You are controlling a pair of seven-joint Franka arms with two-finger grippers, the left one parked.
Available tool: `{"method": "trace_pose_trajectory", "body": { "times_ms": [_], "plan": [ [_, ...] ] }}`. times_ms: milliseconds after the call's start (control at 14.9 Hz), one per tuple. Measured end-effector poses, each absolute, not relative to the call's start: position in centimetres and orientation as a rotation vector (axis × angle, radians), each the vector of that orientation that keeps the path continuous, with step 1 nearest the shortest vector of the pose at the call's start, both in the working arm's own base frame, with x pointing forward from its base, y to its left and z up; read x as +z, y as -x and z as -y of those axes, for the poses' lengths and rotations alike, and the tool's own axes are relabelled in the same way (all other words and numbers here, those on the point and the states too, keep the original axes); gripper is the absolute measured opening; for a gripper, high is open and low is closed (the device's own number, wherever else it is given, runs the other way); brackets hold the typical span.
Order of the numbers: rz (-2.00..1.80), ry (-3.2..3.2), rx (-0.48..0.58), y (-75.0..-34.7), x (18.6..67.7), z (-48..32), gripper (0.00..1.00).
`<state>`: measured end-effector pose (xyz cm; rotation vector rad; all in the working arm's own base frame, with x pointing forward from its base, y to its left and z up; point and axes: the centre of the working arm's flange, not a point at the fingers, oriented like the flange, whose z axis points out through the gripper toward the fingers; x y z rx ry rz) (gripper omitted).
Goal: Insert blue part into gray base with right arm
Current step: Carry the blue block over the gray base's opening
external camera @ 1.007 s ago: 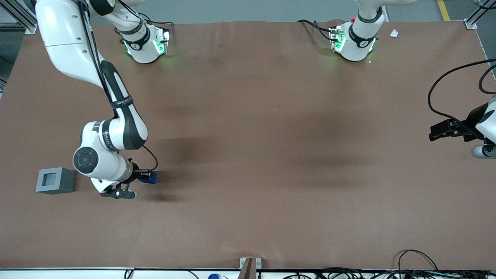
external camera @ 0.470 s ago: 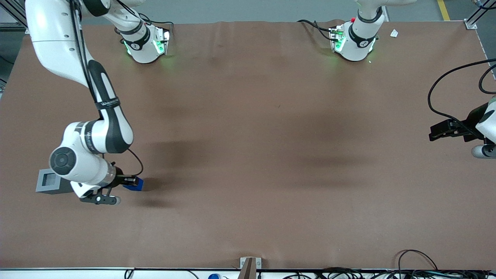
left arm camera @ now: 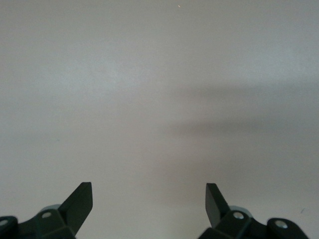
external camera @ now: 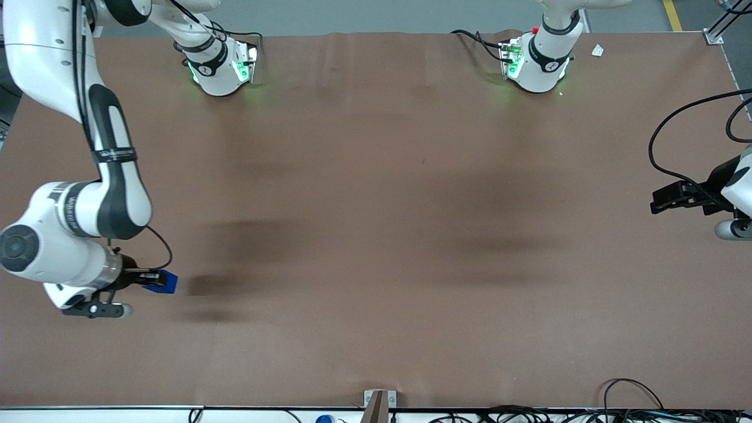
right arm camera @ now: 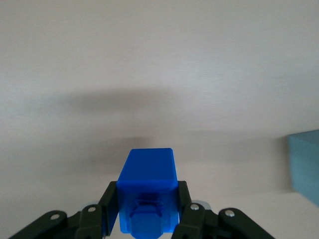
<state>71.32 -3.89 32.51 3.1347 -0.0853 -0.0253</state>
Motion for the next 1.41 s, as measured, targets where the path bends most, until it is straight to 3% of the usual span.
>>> {"method": "trace_pose_trajectory", "body": {
  "times_ms": [873,1410],
  "plan": [
    [-0.104,-3.159,-0.114,-68.5,35.8,19.4,0.51],
    [-0.079,-3.143,-0.113,-68.1,35.6,22.9,0.51]
  ]
}}
